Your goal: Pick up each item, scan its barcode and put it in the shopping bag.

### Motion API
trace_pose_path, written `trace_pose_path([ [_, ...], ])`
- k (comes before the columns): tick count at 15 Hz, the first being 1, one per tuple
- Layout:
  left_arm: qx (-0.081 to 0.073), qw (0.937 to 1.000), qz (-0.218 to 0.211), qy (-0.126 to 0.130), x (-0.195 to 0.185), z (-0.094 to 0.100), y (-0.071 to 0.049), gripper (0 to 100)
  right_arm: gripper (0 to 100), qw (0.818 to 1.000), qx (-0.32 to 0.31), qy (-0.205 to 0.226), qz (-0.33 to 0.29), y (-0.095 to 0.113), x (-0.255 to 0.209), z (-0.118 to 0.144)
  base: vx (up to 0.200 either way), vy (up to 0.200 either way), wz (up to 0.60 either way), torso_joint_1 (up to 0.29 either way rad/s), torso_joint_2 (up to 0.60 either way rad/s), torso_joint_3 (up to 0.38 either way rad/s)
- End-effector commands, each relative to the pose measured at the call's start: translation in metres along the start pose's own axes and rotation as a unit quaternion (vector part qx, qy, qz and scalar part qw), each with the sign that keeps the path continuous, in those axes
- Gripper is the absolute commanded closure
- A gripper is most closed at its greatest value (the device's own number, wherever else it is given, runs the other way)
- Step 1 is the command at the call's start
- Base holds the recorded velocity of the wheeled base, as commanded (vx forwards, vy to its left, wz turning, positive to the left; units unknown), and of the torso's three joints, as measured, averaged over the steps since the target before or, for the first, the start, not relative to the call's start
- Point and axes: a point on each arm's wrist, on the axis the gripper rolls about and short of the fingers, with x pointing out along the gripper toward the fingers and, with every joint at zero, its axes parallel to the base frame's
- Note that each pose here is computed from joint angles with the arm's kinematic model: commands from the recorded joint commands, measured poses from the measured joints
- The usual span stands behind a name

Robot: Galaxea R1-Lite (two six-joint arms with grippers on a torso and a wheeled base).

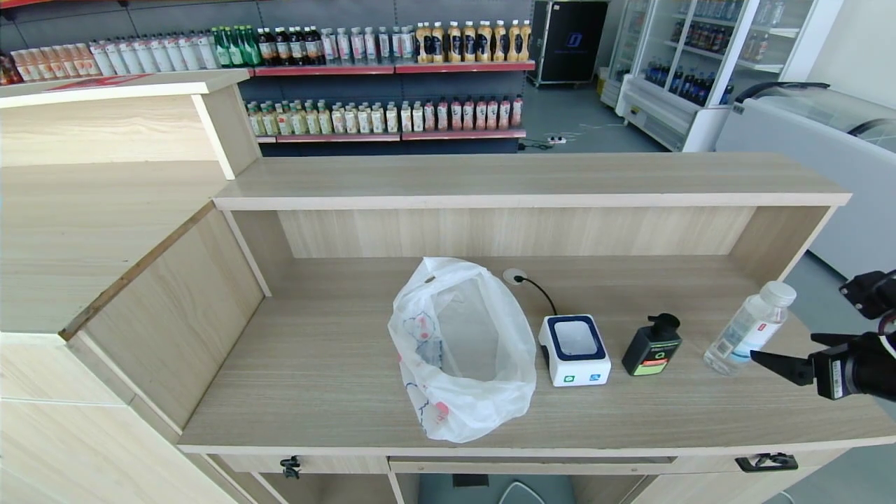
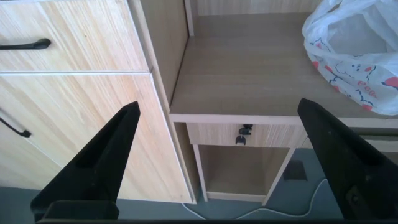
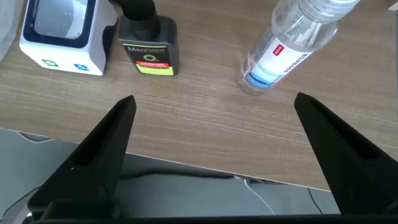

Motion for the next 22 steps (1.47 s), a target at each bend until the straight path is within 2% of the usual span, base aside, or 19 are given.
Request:
trace_pose_path([
  [1, 0.0, 1.0, 0.0, 0.0, 0.0, 0.0, 0.0, 0, 0, 1.0, 0.009, 0.012, -0.001, -0.005, 0.008, -0.007, 0.0, 0.0, 0.0, 0.0, 0.0, 0.0],
  [6, 0.0, 1.0, 0.001, 0.0, 0.0, 0.0, 0.0, 0, 0, 1.0, 0.003, 0.005, 0.017, -0.018, 0.039, -0.013, 0.0, 0.0, 0.0, 0.0, 0.0, 0.0],
  [8, 0.0, 1.0, 0.0, 0.0, 0.0, 0.0, 0.0, 0, 0, 0.998, -0.015, -0.001, 0.055, -0.023, 0.056, -0.018, 0.0, 0.0, 0.0, 0.0, 0.0, 0.0],
  [15, 0.0, 1.0, 0.0, 0.0, 0.0, 0.0, 0.0, 0, 0, 0.986, -0.042, -0.008, 0.16, -0.002, 0.092, -0.029, 0.0, 0.0, 0.0, 0.0, 0.0, 0.0],
  [22, 0.0, 1.0, 0.0, 0.0, 0.0, 0.0, 0.0, 0, 0, 0.978, -0.071, -0.035, 0.192, 0.001, 0.132, -0.028, 0.0, 0.0, 0.0, 0.0, 0.0, 0.0],
])
